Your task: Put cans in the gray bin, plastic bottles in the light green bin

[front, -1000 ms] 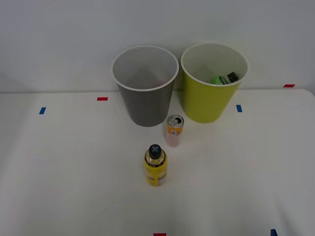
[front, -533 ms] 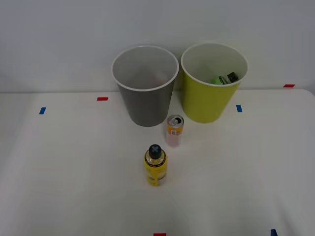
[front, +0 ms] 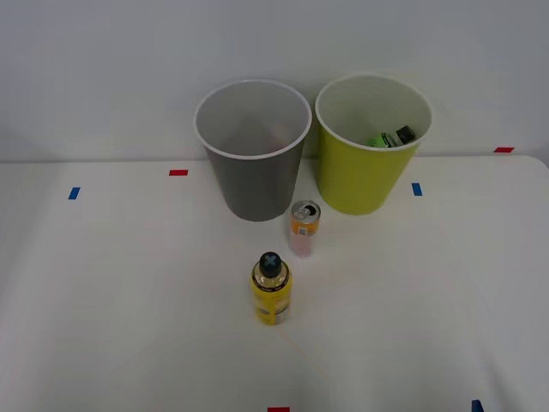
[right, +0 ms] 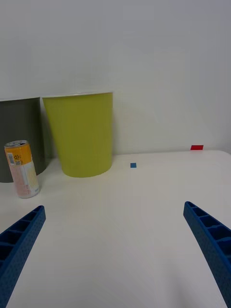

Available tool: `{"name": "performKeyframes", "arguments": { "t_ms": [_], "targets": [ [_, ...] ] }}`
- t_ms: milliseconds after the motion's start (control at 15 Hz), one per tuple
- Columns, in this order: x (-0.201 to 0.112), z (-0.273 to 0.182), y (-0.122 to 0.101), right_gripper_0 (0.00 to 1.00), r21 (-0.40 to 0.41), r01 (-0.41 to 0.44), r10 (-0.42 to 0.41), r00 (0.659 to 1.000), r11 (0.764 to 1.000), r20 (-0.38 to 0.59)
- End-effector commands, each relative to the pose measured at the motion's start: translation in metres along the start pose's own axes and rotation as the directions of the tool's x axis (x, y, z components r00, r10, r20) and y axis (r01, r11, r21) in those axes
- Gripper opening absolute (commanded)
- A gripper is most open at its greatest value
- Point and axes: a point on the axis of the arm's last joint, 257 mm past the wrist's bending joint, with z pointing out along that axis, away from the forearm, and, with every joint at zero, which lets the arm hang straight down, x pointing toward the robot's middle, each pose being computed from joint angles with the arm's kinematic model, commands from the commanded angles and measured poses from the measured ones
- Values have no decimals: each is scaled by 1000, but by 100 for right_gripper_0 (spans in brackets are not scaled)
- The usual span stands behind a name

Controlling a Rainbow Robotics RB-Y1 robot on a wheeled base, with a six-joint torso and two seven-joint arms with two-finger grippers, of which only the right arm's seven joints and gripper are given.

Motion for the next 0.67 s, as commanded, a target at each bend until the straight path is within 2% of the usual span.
{"name": "performKeyframes", "arguments": {
  "t_ms": [67,667],
  "targets": [
    [0,0,0,100,0,0,0,1000,1000,0],
    [0,0,0,100,0,0,0,1000,1000,0]
  ]
}}
